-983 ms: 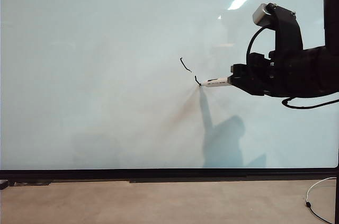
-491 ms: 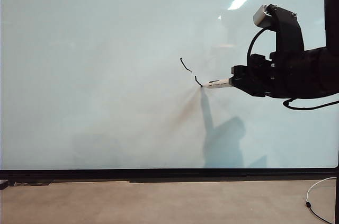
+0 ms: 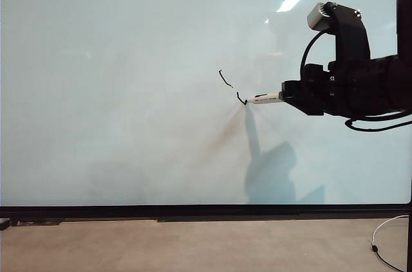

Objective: Pick up the pen on the shelf to the right of the whiteboard and draw a check mark.

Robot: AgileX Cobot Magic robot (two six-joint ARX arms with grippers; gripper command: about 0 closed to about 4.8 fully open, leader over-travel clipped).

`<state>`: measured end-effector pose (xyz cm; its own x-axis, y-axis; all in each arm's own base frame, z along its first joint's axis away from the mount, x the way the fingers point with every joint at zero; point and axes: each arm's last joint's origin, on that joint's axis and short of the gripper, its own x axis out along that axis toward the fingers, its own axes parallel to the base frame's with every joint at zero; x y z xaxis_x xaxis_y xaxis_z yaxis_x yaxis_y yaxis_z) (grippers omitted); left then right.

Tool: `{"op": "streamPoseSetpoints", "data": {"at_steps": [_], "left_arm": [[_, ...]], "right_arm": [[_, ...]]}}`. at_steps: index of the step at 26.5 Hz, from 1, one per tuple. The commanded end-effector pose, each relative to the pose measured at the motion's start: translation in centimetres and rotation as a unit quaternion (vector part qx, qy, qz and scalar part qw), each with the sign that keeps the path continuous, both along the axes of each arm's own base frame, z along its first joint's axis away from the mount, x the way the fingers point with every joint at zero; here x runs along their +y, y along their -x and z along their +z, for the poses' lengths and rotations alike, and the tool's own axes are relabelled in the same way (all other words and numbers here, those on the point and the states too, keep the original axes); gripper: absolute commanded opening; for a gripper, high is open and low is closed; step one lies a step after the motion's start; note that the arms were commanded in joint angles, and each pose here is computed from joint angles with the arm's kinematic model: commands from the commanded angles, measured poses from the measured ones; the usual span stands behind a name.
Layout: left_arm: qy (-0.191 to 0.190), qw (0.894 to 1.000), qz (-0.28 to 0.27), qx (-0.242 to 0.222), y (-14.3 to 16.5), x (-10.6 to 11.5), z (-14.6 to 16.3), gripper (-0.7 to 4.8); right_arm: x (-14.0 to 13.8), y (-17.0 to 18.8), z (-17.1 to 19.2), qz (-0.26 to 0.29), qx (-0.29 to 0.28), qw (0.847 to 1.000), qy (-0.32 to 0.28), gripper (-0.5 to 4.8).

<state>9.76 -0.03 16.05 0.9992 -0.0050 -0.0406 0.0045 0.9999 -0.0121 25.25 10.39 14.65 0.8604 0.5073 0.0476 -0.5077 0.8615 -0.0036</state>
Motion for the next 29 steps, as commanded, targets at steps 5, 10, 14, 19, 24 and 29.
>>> {"op": "streamPoseSetpoints", "data": {"at_steps": [5,10,14,19,24,29], "left_arm": [[-0.002,1.000,0.000,-0.008,0.0,0.0,0.2,-0.04],[-0.002,1.000,0.000,-0.008,0.0,0.0,0.2,-0.05],[-0.002,1.000,0.000,-0.008,0.0,0.0,0.2,-0.04],[-0.002,1.000,0.000,-0.008,0.0,0.0,0.2,-0.04],[-0.002,1.000,0.000,-0.007,0.0,0.0,0.2,-0.04],[-0.002,1.000,0.000,-0.008,0.0,0.0,0.2,-0.04]], "right_arm": [[-0.3,0.0,0.9,-0.022,-0.027,0.999,-0.005,-0.06],[-0.9,0.3,1.3,-0.036,-0.037,0.999,-0.001,-0.06],[-1.4,0.6,1.6,-0.045,-0.042,0.998,-0.001,-0.06],[-1.9,0.6,1.9,-0.050,-0.049,0.998,-0.001,-0.06],[-2.3,0.6,2.4,-0.056,-0.057,0.997,-0.002,-0.06],[-2.9,0.7,2.9,-0.062,-0.068,0.996,-0.004,-0.06]]}}
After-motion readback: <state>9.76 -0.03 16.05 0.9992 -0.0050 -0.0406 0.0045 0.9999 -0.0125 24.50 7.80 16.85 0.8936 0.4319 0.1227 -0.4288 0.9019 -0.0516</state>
